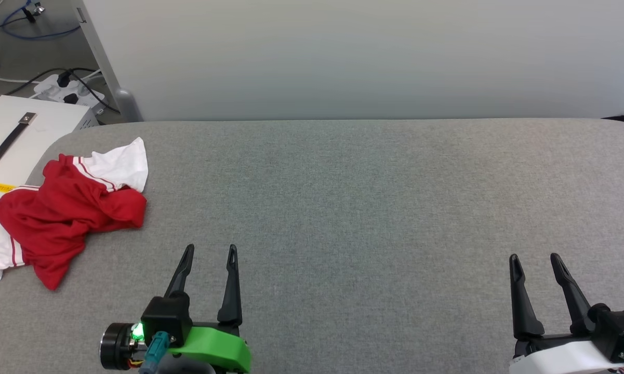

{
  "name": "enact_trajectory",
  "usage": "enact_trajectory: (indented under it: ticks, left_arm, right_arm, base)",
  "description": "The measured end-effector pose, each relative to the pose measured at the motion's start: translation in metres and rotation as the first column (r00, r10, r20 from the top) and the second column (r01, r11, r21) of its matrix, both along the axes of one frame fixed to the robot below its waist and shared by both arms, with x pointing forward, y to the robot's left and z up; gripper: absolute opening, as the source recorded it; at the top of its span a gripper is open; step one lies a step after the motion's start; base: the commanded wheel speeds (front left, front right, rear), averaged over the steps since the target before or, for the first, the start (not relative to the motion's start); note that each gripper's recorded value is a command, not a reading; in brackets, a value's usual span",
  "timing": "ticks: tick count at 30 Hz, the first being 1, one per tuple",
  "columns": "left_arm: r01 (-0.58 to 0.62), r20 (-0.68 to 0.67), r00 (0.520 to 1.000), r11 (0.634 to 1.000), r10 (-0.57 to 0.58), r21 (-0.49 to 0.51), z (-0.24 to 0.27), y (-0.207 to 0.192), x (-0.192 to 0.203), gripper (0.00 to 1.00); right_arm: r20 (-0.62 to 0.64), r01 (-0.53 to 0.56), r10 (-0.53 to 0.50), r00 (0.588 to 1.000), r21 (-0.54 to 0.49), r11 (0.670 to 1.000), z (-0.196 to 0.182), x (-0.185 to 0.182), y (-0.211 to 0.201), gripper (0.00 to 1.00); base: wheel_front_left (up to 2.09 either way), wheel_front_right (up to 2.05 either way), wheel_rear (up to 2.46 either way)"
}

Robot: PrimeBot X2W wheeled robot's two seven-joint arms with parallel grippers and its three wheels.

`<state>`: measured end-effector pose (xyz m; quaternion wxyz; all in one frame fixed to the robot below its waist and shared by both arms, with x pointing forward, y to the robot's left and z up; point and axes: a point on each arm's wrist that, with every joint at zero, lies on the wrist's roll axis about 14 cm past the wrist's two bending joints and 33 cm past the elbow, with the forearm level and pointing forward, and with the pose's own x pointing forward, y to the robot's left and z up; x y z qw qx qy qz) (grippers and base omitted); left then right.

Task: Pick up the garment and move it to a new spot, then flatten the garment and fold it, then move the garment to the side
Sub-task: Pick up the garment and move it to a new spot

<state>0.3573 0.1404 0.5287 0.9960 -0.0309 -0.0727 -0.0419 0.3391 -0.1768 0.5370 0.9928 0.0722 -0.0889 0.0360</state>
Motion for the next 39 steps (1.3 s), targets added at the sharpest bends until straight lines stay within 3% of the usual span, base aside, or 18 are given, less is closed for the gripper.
enact_trajectory:
  ticks: [18,29,39]
  left_arm:
    - [-0.033,-0.024,0.999,0.999,0.033,0.004,-0.008,0.01,-0.002,1.0]
    - [-0.157,-0.044,0.987,0.988,0.157,0.004,-0.014,0.048,-0.012,1.0]
    - [-0.322,-0.057,0.945,0.947,0.321,-0.006,-0.016,0.097,-0.032,1.0]
  right_arm:
    - [-0.011,-0.021,0.021,1.0,0.0,1.0,-0.003,0.004,0.007,1.0]
    - [-0.03,-0.112,0.112,0.993,0.002,0.994,-0.01,0.02,0.035,1.0]
    - [-0.049,-0.252,0.252,0.967,-0.01,0.968,-0.017,0.038,0.082,1.0]
  base:
    - [0.0,0.0,0.0]
    - [0.0,0.0,0.0]
    - [0.0,0.0,0.0]
